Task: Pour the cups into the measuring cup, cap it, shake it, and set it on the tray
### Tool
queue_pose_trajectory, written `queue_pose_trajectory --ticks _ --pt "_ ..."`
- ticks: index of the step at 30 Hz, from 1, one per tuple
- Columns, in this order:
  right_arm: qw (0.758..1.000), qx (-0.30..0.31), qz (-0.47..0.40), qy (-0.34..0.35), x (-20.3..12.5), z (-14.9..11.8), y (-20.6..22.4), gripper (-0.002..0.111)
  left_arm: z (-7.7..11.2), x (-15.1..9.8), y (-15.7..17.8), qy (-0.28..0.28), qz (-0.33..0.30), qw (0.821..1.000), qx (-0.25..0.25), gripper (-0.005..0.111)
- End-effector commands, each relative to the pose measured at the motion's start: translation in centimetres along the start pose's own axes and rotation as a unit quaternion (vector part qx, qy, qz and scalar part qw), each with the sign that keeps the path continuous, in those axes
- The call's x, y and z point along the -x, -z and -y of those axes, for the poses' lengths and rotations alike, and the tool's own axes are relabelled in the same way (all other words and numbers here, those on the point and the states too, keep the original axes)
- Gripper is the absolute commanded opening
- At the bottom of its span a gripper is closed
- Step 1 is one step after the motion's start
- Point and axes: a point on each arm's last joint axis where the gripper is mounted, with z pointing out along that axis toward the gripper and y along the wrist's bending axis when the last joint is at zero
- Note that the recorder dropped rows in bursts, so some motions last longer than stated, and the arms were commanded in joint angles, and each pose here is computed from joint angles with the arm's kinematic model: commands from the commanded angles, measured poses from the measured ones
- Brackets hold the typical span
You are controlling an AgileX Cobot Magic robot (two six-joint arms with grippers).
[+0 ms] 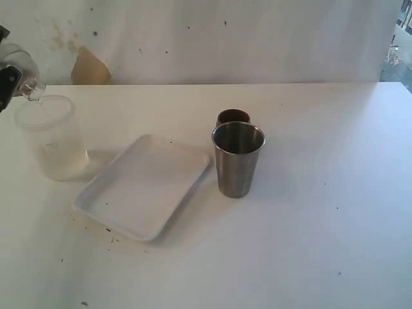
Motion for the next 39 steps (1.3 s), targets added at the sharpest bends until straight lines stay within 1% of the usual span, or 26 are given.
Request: queue_pose_trajectory --ticks 1,10,16,18,26,32,38,39 --pt "1.0 -0.001 0.003 0.0 -0.1 0.0 0.0 0.0 -0.8 -0.4 0.2 0.008 -0.009 1.0 0.016 0.0" --pt "1.0 -0.001 0.003 0.0 -0.1 0.0 0.0 0.0 -0.8 -0.4 0.2 0.005 -0.01 1.0 0.019 0.0" --pt "1.0 -0.001 0.003 0.0 -0.1 0.0 0.0 0.0 -0.8 -0.4 0.2 -0.049 -0.011 0.999 0.018 0.0" --pt "1.0 -0.001 0.003 0.0 -0.1 0.0 0.0 0.0 -0.8 -0.4 0.2 -0.059 -0.011 0.998 0.019 0.0" --pt "1.0 -0.001 0.003 0.0 -0.1 0.0 0.0 0.0 -1.0 -0.2 0.2 -0.064 -0.008 0.998 0.022 0.0" --pt "1.0 -0.001 0.003 0.0 -0.1 0.0 0.0 0.0 -2.1 0.6 0.2 -0.067 -0.009 0.996 0.055 0.0" --pt "1.0 -0.001 0.003 0.0 -0.1 0.0 0.0 0.0 -2.3 0.7 0.2 -0.069 -0.007 0.996 0.058 0.0" --pt "1.0 -0.001 0.003 0.0 -0.1 0.0 0.0 0.0 -2.3 0.7 0.2 -0.076 -0.008 0.995 0.058 0.0"
